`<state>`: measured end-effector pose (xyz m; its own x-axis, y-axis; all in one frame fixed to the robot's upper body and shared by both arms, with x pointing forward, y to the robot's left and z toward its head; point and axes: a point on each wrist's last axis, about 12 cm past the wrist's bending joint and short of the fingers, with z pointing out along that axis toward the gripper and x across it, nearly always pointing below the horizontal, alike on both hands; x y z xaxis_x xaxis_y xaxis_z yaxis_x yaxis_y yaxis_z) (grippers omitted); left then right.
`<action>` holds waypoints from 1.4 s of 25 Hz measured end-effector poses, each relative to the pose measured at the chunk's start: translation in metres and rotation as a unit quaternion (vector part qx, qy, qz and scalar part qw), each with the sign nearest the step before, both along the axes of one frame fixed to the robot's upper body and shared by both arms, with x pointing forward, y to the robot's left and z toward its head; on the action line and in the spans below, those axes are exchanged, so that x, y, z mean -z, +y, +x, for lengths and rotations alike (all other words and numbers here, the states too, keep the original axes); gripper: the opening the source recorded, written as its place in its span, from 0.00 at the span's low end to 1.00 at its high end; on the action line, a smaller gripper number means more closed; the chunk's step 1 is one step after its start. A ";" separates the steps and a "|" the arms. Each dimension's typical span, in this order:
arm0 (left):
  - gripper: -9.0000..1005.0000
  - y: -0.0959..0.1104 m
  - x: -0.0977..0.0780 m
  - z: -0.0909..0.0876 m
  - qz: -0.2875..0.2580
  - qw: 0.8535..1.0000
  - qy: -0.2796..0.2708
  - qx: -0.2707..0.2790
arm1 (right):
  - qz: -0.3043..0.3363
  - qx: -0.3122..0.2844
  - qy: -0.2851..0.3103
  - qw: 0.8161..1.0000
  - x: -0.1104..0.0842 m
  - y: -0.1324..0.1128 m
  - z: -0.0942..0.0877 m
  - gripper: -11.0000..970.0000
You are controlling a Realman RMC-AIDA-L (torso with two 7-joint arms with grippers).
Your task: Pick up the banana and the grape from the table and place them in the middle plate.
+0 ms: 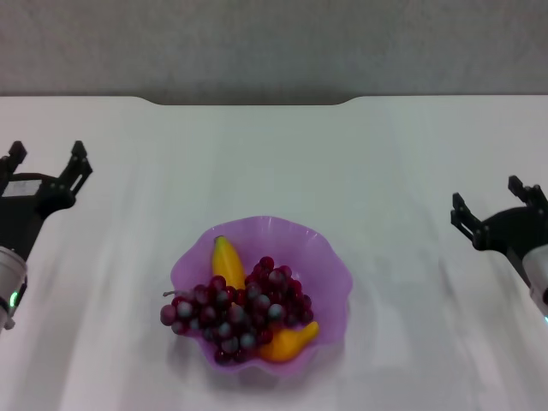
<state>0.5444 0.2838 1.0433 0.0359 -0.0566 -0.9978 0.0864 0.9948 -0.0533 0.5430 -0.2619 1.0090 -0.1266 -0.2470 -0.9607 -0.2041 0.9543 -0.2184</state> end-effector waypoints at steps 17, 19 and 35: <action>0.88 0.015 0.002 0.010 -0.020 1.000 -0.010 -0.003 | 0.108 0.039 -0.039 0.993 -0.011 -0.029 0.005 0.91; 0.88 0.016 0.004 0.010 -0.029 1.000 -0.004 -0.005 | 0.108 0.040 -0.042 0.992 -0.012 -0.030 0.004 0.91; 0.88 -0.002 -0.024 0.044 -0.020 0.998 -0.047 0.031 | 0.099 0.039 -0.161 0.981 -0.044 -0.044 0.013 0.91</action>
